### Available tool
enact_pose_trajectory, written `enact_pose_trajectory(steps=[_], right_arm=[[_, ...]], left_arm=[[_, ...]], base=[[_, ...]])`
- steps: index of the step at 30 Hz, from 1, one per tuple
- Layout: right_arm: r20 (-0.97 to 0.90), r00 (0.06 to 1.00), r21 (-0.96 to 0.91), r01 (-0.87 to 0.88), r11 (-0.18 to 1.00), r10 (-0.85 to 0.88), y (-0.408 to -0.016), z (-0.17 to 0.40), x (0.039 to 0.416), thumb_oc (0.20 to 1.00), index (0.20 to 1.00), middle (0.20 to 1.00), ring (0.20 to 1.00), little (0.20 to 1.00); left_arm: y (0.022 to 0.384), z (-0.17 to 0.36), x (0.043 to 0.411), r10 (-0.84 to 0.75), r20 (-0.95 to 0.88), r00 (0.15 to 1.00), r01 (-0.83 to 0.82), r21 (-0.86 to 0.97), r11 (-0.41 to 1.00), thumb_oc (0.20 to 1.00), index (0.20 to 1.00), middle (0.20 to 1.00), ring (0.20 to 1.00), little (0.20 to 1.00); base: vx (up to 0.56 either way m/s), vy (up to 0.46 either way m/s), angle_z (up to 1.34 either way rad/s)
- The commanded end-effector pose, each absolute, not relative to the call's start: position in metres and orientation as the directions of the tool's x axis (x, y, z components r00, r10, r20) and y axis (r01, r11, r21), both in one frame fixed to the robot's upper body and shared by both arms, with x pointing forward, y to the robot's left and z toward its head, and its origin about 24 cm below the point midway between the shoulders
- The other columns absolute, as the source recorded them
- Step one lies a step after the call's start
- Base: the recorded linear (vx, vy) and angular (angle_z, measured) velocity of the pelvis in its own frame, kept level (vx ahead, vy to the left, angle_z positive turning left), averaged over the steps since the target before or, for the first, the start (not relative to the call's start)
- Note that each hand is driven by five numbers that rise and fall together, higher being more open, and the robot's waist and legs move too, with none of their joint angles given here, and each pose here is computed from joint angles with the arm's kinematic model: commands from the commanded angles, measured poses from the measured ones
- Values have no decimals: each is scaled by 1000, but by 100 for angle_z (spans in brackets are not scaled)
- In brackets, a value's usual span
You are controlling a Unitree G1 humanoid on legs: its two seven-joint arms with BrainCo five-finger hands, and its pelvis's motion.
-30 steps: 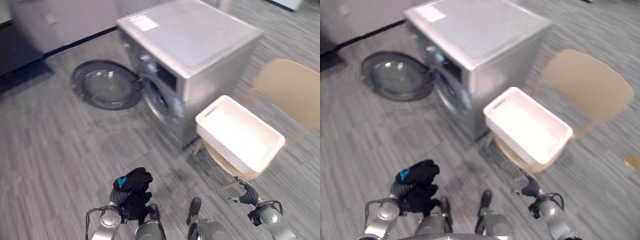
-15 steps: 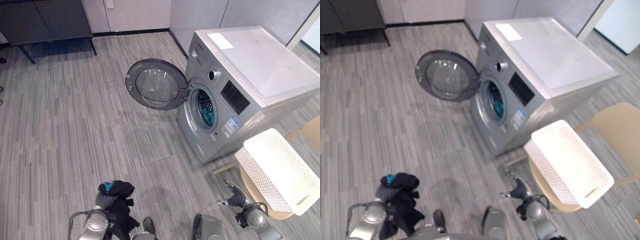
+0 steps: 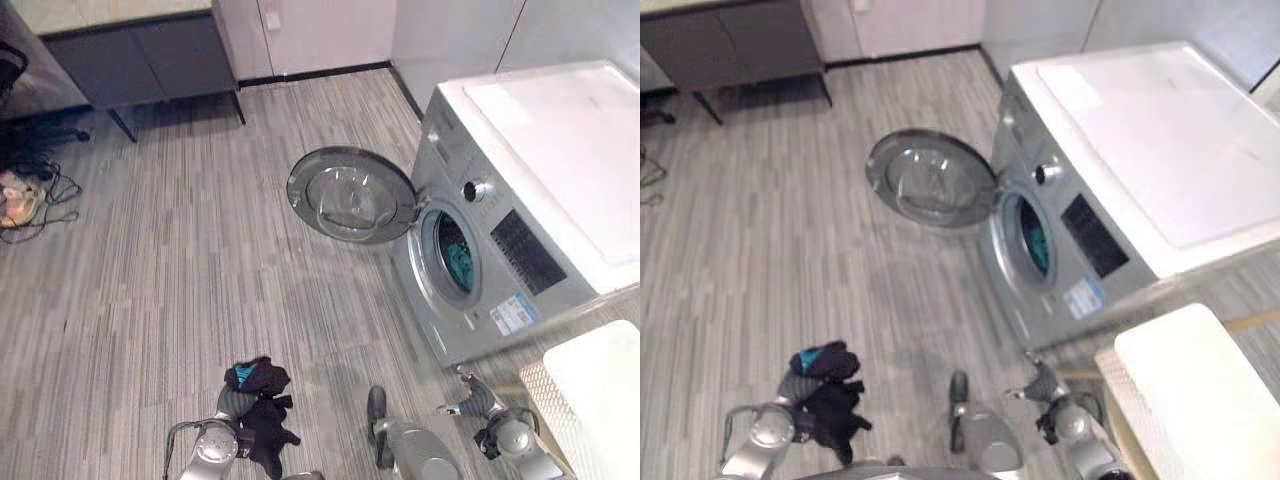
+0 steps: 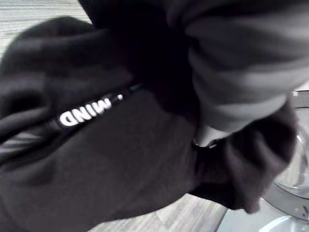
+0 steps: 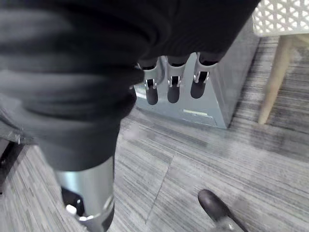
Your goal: Grab the laundry basket,head to the washer,open it,put in the laundry and shut it.
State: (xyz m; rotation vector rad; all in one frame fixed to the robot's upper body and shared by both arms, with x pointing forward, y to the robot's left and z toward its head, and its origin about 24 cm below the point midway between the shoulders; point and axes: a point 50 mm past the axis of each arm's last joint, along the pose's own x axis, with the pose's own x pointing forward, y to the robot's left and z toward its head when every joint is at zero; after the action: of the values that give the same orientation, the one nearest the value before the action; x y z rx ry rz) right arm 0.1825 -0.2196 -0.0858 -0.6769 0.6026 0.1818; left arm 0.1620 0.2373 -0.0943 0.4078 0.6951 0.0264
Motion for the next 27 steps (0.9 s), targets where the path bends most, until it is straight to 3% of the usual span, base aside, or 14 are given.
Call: enact_pose_trajectory(steps=[1, 15, 22, 27], right_arm=[[-523, 850, -572, -295, 765, -63, -231, -74, 191, 1000, 1000, 1000, 1000, 1000], [-532, 841, -600, -294, 744, -96, -241, -76, 195, 1000, 1000, 1000, 1000, 1000], [-537, 842, -564, -302, 769, -62, -226, -78, 206, 1000, 1000, 1000, 1000, 1000], [-509, 861, -545, -301, 782, -23, -211, -75, 216, 1000, 1000, 1000, 1000, 1000]], left_arm=[[240, -81, 176, 140, -547, 825, 106, 393, 913, 200, 200, 200, 200, 200], [237, -76, 186, 111, -525, 844, 119, 385, 915, 200, 200, 200, 200, 200], [240, -68, 195, 110, -497, 861, 128, 420, 898, 200, 200, 200, 200, 200], [245, -65, 200, 151, -468, 871, 69, 421, 904, 200, 200, 200, 200, 200]], base=[[274, -100, -16], [273, 103, -86], [189, 251, -79], [51, 161, -171]])
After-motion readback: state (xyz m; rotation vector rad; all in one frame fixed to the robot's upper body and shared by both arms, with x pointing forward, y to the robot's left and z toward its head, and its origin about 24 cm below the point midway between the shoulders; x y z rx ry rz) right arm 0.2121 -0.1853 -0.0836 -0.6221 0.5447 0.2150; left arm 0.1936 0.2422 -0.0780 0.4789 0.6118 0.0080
